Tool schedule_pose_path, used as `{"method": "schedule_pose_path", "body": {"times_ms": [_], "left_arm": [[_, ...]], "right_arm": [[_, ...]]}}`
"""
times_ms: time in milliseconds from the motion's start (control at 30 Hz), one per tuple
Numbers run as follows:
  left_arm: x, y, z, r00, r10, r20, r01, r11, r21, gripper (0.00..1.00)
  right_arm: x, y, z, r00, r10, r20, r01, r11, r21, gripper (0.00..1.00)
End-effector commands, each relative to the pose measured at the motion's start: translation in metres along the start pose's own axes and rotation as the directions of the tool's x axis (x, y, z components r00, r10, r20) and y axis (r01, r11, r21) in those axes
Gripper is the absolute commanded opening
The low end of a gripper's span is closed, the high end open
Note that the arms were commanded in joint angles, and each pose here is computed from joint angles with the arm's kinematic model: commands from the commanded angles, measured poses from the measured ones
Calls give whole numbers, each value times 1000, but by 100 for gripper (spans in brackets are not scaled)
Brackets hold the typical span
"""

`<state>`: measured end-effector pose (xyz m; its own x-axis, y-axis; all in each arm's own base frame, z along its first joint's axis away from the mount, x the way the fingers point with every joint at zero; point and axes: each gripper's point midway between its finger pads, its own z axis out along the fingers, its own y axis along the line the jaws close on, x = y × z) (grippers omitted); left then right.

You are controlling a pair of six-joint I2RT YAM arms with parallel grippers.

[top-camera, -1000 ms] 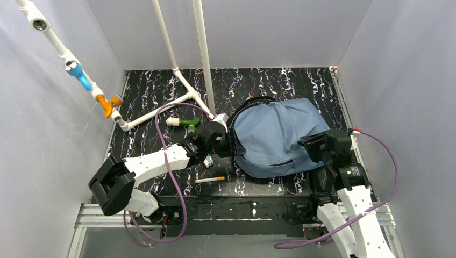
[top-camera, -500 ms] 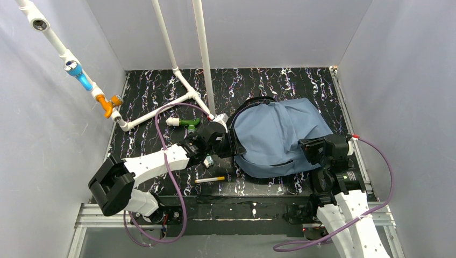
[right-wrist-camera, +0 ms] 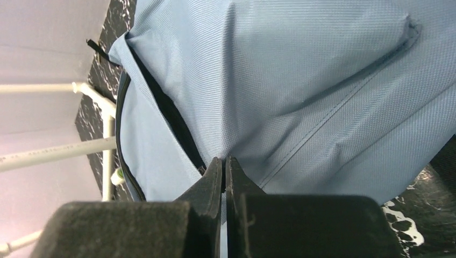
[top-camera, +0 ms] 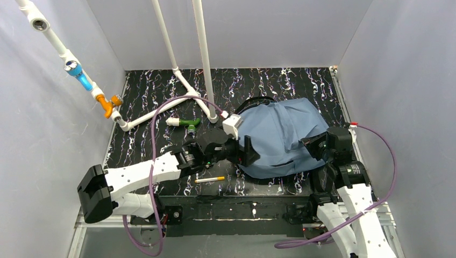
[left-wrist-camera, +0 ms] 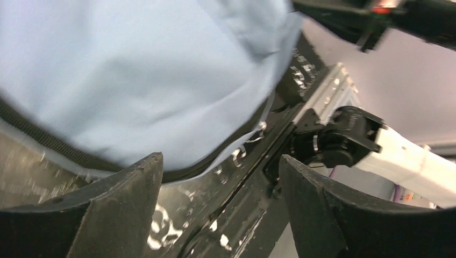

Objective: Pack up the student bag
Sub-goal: Unzip the student bag at the center of the board.

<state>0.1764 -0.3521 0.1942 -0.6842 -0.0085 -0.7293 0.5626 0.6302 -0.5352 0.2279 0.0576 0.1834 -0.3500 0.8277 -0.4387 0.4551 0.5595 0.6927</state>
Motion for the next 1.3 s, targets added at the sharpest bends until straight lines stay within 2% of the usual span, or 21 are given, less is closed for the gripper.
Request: {"method": "schedule_pose_path", "body": {"times_ms": [0,100,233,367,467,733,900,1100,1200,1267], "left_arm": [[-33,-53,9,965,216,151,-233,967,105,79],[-35,-77,34,955,215,206,-251,954,165,78],[-33,-96,69,931,233,280,-293,936,194,74],[-36,-97,101,909,220,354,-292,942,164,77],[-35,-95,118,907,216,362,-282,949,140,74],[-36,-76,139,909,189,373,-221,974,46,42],[-23,-67,151,925,165,342,-186,982,28,1],[-3,-55,153,944,137,301,-150,988,22,0],[6,-33,149,948,74,308,-62,997,-49,0],[15,-24,149,953,97,288,-82,995,-64,0]], "right_arm": [[-8,23,-19,980,-196,-20,194,978,-71,4],[-10,28,-26,955,-295,-25,292,952,-93,4],[-11,50,-28,926,-377,-6,369,909,-195,1],[-1,68,-22,901,-428,-64,396,875,-278,1],[-4,84,-22,894,-447,-34,412,848,-333,1],[1,94,-15,858,-507,-77,448,814,-368,1],[-8,105,-12,861,-506,-48,456,810,-368,1],[-21,115,21,906,-419,-62,386,876,-289,1],[-31,134,53,930,-364,-45,338,898,-281,1],[-32,149,72,933,-351,-80,315,904,-287,1]]}}
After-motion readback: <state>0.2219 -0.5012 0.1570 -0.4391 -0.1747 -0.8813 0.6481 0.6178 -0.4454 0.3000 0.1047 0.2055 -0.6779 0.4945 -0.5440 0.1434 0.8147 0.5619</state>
